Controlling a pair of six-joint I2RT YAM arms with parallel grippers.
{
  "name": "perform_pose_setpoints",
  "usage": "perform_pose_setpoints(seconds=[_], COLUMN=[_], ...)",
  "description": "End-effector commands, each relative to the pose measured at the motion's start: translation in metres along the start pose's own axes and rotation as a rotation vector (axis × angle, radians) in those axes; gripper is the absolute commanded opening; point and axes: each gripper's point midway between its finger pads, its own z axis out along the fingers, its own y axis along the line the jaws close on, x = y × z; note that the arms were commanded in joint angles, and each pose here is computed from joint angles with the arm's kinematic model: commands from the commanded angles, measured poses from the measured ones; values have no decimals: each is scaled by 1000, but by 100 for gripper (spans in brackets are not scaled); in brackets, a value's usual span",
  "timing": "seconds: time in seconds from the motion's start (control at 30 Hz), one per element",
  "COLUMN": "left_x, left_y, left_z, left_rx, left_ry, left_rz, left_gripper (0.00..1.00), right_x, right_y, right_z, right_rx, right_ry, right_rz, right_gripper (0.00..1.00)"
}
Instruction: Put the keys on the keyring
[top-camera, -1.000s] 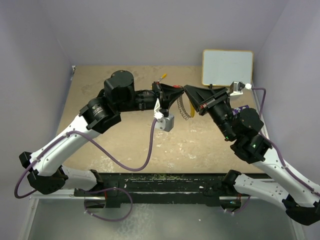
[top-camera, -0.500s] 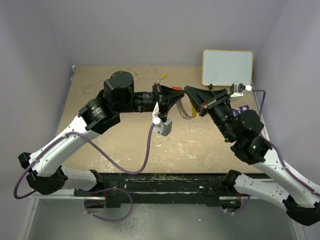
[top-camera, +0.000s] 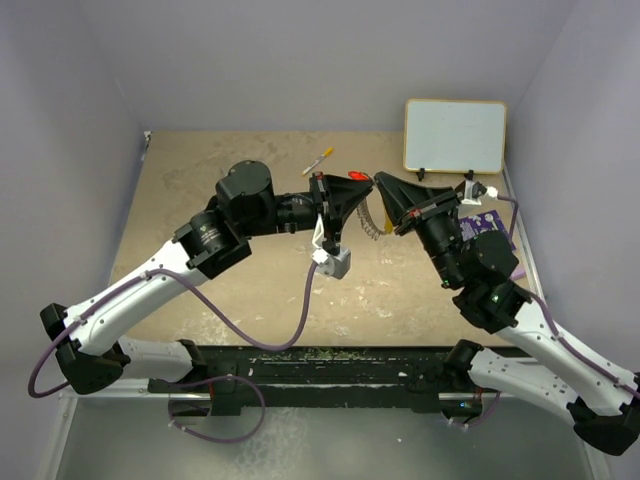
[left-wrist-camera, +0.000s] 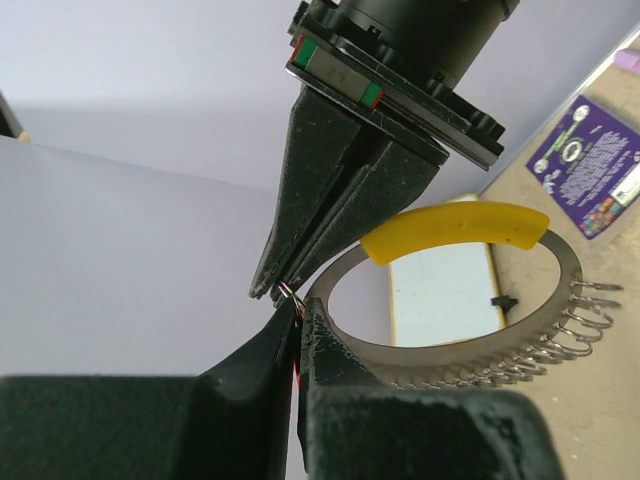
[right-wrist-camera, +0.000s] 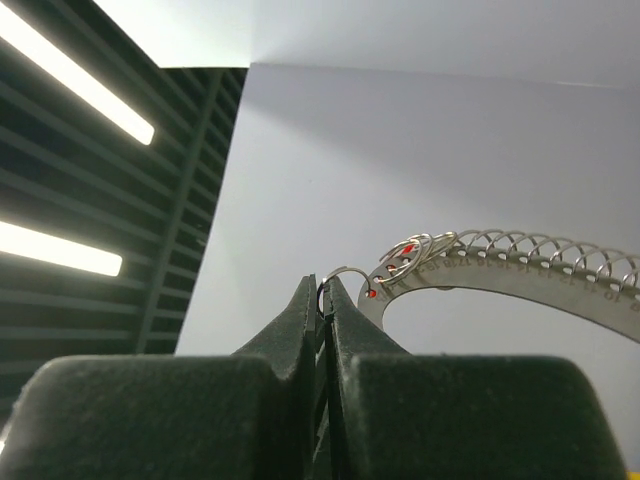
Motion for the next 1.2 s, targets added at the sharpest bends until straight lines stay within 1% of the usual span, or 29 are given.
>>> perform_pose_setpoints(seconds=[0.0, 0.37, 0.63, 0.8, 1.0, 1.17], left_x=[-8, 8, 9, 6, -1, -8], left_y=[39, 59, 75, 78, 63, 59], left_z=[-9, -16, -15, -19, -20, -22], left_rx=[-175, -370, -503, -581, -610, -582], left_ry=[-2, 76, 73, 58, 17, -21], left_rz=[133, 238, 312, 362, 452, 422], left_gripper=[3, 3, 3, 4, 5, 3], right_x=[-10, -17, -11, -7, 0, 0], right_y=[55, 82, 105, 111, 124, 129], right_z=[-7, -11, -9, -8, -5, -6], right_rx=[-190, -307, -337, -357, -420, -444], right_ry=[-25, -41, -14, 11, 49, 38], right_rz=[177, 244, 239, 280, 293, 240], right_gripper=[0, 0, 0, 0, 0, 0])
